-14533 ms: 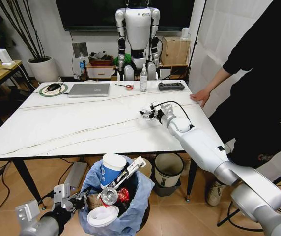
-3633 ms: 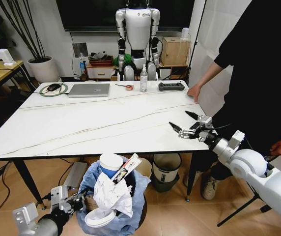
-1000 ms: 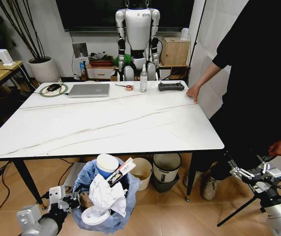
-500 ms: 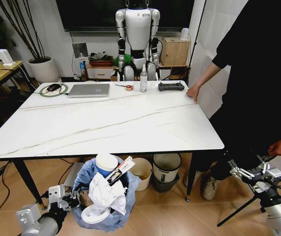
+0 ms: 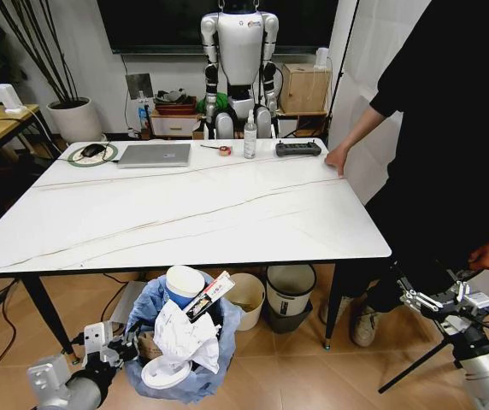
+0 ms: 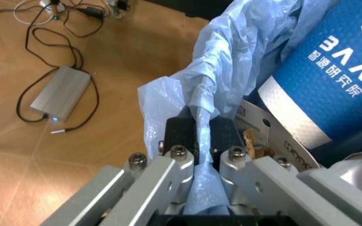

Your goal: Pick up the trash bin and place the trash from the table into it.

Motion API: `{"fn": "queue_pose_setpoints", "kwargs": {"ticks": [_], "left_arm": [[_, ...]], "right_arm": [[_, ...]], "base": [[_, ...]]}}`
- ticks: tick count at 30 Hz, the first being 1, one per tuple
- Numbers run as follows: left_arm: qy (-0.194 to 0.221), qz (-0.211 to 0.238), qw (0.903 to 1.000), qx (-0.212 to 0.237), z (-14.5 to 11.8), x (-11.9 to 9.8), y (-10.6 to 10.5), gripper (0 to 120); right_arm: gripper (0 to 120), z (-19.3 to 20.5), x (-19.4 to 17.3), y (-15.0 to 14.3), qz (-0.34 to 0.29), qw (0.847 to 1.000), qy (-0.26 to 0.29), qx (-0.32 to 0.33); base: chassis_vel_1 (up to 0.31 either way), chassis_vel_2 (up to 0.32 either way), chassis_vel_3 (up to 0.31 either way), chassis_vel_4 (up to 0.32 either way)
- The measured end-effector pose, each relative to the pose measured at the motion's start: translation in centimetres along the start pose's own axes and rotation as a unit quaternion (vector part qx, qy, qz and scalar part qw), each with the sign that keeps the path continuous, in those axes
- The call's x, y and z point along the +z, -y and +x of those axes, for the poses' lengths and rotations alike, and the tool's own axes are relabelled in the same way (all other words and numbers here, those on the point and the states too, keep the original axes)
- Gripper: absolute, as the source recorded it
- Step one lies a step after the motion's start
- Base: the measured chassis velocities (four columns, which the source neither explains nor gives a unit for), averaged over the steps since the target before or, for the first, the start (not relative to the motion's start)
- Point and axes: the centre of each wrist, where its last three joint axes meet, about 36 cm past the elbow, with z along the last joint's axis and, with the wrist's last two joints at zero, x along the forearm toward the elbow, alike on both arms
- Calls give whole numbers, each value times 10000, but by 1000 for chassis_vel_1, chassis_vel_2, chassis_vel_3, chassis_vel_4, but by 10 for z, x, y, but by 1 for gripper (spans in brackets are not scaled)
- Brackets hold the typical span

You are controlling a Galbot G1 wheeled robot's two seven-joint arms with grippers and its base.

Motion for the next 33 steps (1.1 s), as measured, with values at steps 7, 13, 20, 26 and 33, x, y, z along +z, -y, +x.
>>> {"fn": "queue_pose_setpoints", "kwargs": {"ticks": [7, 13, 20, 26, 33], "left_arm": [[-4, 6, 10000, -17, -1, 1, -1, 0], [-15, -6, 10000, -50, -3, 2, -3, 0], [-30, -7, 10000, -80, -6, 6, -5, 0], [-40, -6, 9999, -117, -10, 9, -8, 0], [-72, 10, 9999, -145, -13, 14, -11, 0]], "right_arm": [[100, 0, 0, 0, 0, 10000, 0, 0], [100, 0, 0, 0, 0, 10000, 0, 0], [100, 0, 0, 0, 0, 10000, 0, 0], [100, 0, 0, 0, 0, 10000, 0, 0], [100, 0, 0, 0, 0, 10000, 0, 0]], "base": [[0, 0, 0, 0], [0, 0, 0, 0], [0, 0, 0, 0], [0, 0, 0, 0], [0, 0, 0, 0]]}}
